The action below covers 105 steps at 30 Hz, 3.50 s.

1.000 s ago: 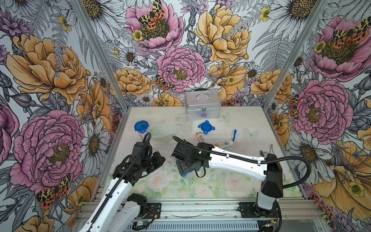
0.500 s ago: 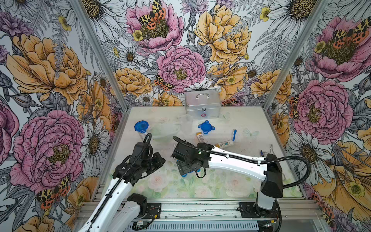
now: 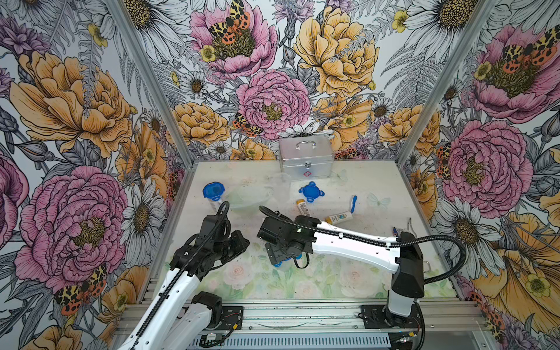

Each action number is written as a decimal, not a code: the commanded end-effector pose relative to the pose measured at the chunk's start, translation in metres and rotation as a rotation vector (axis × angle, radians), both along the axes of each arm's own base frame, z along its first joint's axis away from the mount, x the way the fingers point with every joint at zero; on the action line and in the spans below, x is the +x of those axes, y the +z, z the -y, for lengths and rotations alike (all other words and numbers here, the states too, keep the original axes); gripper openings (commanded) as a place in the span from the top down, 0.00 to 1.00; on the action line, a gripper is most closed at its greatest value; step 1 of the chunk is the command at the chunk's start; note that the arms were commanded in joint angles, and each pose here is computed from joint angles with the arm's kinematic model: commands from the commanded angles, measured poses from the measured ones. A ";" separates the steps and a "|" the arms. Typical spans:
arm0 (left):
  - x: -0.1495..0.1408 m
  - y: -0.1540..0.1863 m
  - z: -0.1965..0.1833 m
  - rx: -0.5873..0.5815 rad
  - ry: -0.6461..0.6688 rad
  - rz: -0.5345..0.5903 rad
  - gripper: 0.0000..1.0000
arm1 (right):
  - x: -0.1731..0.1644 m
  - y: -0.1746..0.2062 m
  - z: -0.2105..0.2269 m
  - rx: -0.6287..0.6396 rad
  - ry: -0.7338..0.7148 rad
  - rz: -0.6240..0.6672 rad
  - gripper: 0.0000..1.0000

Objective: Pack away toiletry kits
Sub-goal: Close the lid on the container, then close the fastener on the container.

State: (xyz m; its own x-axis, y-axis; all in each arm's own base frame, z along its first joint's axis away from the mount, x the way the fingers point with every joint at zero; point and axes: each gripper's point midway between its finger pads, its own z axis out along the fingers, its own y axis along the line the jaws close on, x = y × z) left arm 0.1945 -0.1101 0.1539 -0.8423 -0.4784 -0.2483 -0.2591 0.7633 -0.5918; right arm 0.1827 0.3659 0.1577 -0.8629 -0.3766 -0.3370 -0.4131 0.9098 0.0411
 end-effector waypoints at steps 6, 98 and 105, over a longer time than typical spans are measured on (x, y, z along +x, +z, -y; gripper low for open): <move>0.007 0.009 -0.002 0.039 -0.011 0.037 0.83 | -0.004 -0.005 0.000 -0.027 0.003 -0.017 0.07; -0.001 -0.003 0.090 0.441 -0.842 0.000 0.58 | -0.016 0.010 0.026 0.329 -0.280 -0.202 0.53; 0.000 -0.003 0.096 0.389 -0.831 -0.014 0.58 | -0.016 0.006 0.024 0.330 -0.279 -0.210 0.54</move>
